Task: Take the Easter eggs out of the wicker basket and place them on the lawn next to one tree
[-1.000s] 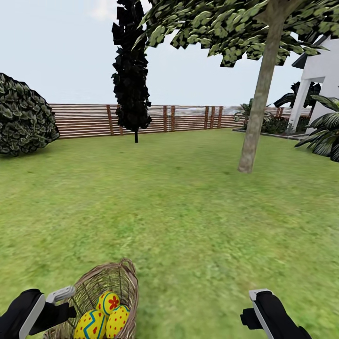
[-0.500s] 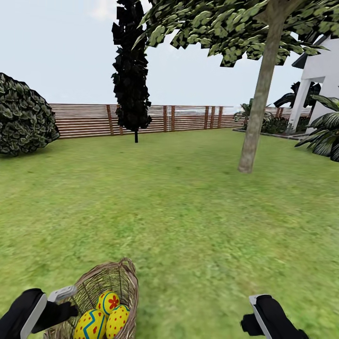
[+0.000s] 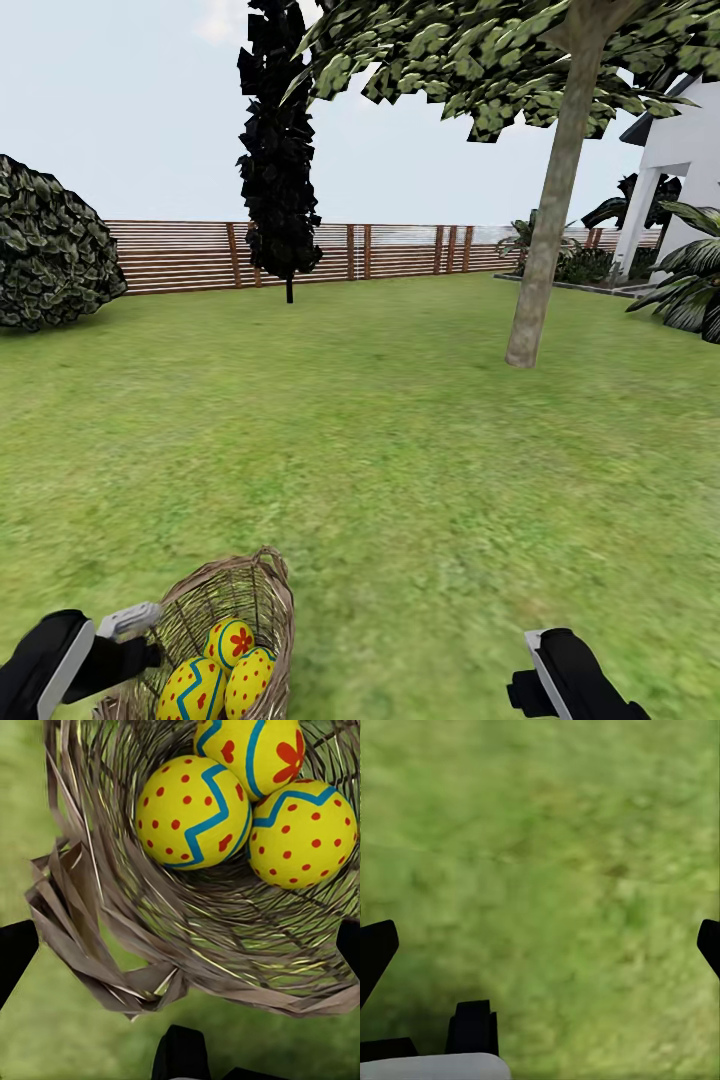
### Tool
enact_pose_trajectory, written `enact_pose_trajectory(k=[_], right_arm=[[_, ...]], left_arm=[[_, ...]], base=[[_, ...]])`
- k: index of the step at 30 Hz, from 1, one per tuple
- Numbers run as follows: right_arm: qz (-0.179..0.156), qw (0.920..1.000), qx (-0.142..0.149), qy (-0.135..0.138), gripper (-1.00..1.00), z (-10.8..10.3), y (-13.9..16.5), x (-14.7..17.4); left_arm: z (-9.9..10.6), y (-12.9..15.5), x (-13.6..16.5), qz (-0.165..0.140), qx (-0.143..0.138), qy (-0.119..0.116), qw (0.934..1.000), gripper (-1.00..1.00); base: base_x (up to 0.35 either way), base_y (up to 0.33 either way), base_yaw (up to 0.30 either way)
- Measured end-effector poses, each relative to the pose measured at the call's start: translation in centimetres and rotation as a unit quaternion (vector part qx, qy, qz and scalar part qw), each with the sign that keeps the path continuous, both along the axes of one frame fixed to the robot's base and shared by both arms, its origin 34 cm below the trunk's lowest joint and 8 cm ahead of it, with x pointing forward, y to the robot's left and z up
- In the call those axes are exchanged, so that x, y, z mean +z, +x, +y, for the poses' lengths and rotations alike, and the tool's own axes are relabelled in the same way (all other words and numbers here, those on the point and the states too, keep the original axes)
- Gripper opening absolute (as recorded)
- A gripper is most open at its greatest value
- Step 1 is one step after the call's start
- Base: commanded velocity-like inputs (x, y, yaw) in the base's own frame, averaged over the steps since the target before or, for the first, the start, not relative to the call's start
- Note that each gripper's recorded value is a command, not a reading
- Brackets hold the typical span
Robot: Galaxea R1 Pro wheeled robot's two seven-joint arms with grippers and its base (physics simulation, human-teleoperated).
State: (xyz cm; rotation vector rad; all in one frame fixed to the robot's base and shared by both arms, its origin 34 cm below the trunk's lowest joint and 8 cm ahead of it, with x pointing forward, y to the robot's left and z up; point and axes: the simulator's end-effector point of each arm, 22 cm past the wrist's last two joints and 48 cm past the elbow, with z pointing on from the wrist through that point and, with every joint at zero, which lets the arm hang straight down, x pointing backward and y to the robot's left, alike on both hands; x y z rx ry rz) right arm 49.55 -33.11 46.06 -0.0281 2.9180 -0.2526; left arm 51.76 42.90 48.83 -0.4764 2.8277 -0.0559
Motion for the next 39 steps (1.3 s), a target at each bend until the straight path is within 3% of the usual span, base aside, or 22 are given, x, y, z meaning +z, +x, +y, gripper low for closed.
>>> enact_pose_trajectory(k=[13, 28, 39], right_arm=[[0.0, 1.0, 0.002, 0.002, 1.0, 0.4, 0.0, 0.0], [0.0, 1.0, 0.001, 0.002, 1.0, 0.4, 0.0, 0.0], [0.0, 1.0, 0.001, 0.002, 1.0, 0.4, -0.4, -2.3]], left_arm=[[4.3, -1.1, 0.6, 0.009, 0.019, 0.025, 0.9995, 1.0], [4.5, -1.1, 0.6, 0.009, 0.02, 0.025, 0.9995, 1.0], [4.5, -1.5, -1.7, 0.008, 0.021, 0.023, 0.9995, 1.0]], base=[[0.0, 0.0, 0.0], [0.0, 0.0, 0.0], [0.0, 0.0, 0.0]])
